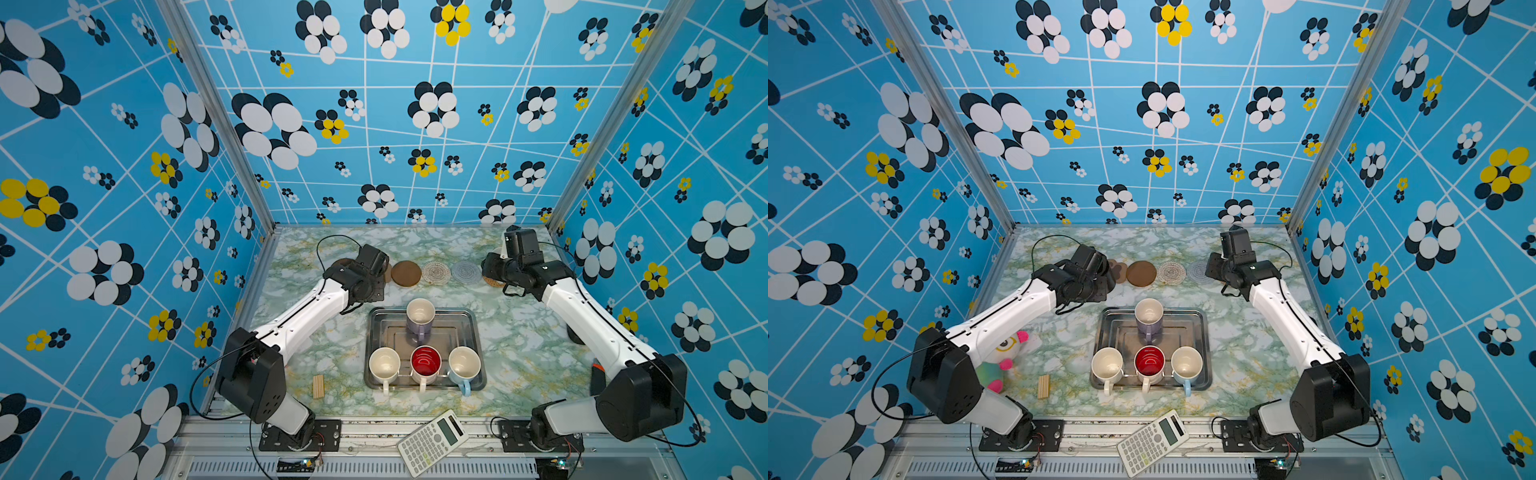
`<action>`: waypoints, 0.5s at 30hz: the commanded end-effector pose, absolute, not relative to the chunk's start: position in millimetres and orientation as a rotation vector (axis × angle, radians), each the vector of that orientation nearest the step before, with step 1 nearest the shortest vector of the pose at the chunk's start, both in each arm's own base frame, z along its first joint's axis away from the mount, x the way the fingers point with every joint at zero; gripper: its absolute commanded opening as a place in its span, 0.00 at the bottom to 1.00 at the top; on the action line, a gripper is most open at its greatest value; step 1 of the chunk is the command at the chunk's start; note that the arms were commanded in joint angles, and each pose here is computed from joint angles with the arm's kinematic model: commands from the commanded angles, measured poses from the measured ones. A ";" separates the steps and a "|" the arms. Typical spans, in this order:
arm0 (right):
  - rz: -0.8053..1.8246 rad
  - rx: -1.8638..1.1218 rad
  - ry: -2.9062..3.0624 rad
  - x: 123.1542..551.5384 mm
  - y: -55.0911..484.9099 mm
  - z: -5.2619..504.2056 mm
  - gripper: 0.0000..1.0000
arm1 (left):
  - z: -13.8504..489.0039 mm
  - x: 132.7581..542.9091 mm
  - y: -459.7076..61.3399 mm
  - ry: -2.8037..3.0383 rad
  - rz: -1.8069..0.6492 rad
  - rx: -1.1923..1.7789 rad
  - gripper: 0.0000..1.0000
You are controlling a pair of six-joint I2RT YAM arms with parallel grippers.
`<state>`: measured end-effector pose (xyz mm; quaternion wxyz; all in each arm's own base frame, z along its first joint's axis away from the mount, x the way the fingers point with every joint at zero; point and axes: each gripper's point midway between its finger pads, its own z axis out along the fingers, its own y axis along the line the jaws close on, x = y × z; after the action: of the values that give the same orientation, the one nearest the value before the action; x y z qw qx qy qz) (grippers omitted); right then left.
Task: Place cups on coasters
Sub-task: Place the cup on the coaster.
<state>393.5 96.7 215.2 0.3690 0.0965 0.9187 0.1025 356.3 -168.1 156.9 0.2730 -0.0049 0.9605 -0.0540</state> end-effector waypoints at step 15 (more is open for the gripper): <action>0.307 0.249 2.359 398.5 106.4 214.5 0.46 | 172.7 442.3 -136.7 2.462 -0.108 -0.120 0.00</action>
<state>394.8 99.0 211.3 0.3636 0.0976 0.9202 0.1071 412.4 -137.1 144.7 0.2760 -0.0405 0.9599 -0.0291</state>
